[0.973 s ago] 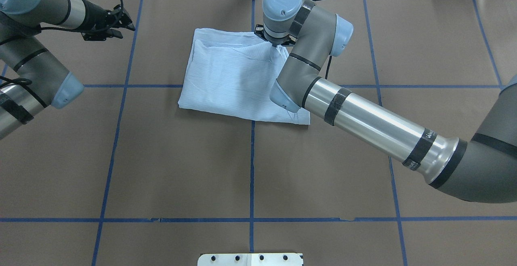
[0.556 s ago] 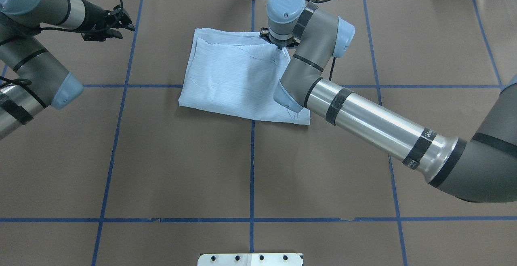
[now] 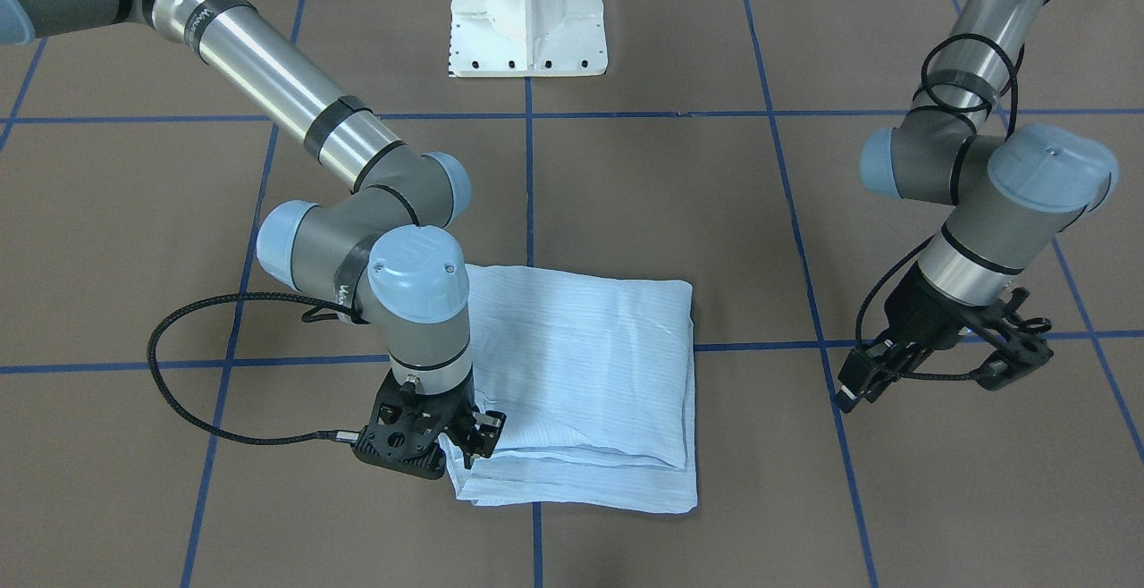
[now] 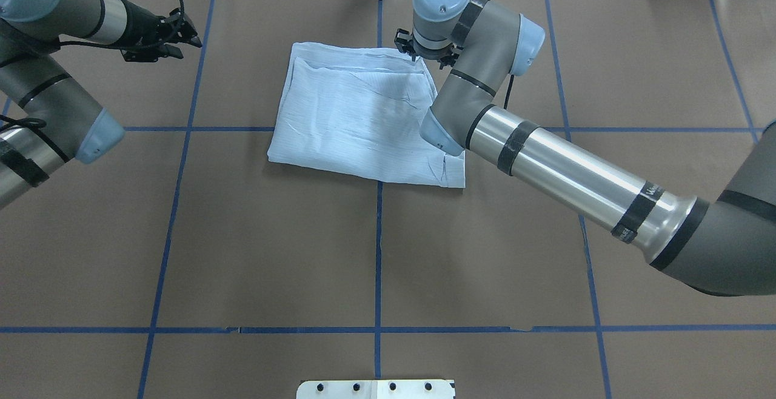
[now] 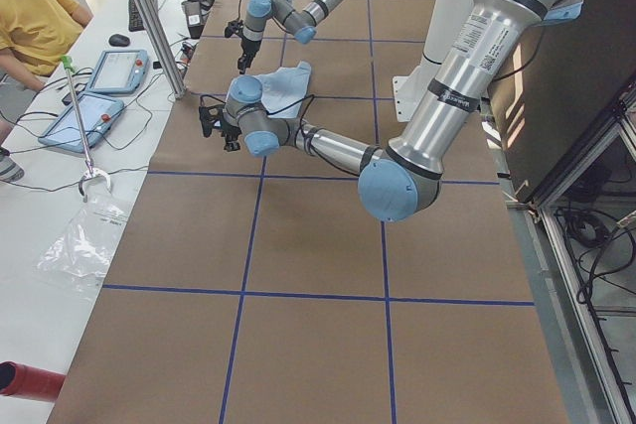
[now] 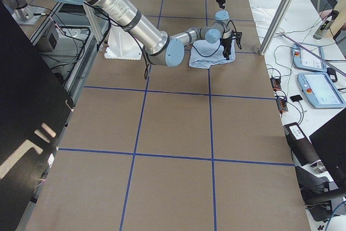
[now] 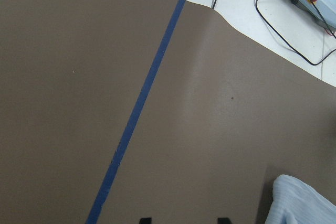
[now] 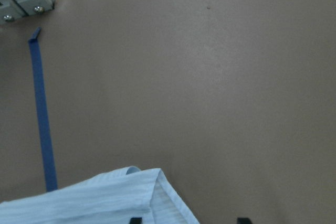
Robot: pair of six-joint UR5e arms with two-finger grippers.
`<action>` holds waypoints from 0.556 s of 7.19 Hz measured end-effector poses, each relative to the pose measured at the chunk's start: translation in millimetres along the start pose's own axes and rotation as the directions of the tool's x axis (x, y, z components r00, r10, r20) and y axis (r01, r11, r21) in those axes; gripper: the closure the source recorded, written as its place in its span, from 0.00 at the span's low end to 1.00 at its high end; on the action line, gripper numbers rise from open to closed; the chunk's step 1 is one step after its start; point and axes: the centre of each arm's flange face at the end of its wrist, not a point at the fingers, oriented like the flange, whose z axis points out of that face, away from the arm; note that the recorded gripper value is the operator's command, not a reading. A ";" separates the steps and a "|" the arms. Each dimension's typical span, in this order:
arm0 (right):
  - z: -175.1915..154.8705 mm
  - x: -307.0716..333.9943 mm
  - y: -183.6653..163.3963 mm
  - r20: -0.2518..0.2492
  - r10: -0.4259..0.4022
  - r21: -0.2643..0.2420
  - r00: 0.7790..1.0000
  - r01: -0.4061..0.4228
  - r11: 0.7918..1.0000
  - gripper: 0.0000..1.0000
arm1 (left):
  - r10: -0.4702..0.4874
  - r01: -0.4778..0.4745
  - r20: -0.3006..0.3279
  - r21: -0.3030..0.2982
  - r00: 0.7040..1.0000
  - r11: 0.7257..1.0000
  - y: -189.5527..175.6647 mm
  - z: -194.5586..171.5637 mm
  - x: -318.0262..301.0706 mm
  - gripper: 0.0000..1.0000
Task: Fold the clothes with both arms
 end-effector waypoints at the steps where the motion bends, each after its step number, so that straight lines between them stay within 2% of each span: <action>1: -7.0 20.9 -15.7 0.016 -0.004 -0.032 1.000 0.004 0.999 0.00 | 0.054 -0.054 0.003 -0.003 0.999 0.999 2.4 -3.8 -8.8 0.49; 2: -14.2 58.8 -30.6 0.039 -0.001 -0.077 0.999 0.004 0.997 0.00 | 0.158 -0.158 0.008 -0.010 0.987 0.987 5.2 -13.3 -27.5 0.49; 3: -24.7 104.1 -46.5 0.064 0.013 -0.129 0.998 -0.005 0.992 0.00 | 0.281 -0.280 0.011 -0.027 0.960 0.959 0.1 -26.9 -52.6 0.47; 4: -37.0 154.4 -63.6 0.080 0.030 -0.166 0.996 -0.016 0.986 0.00 | 0.398 -0.397 0.017 -0.042 0.917 0.917 -16.5 -45.6 -85.7 0.17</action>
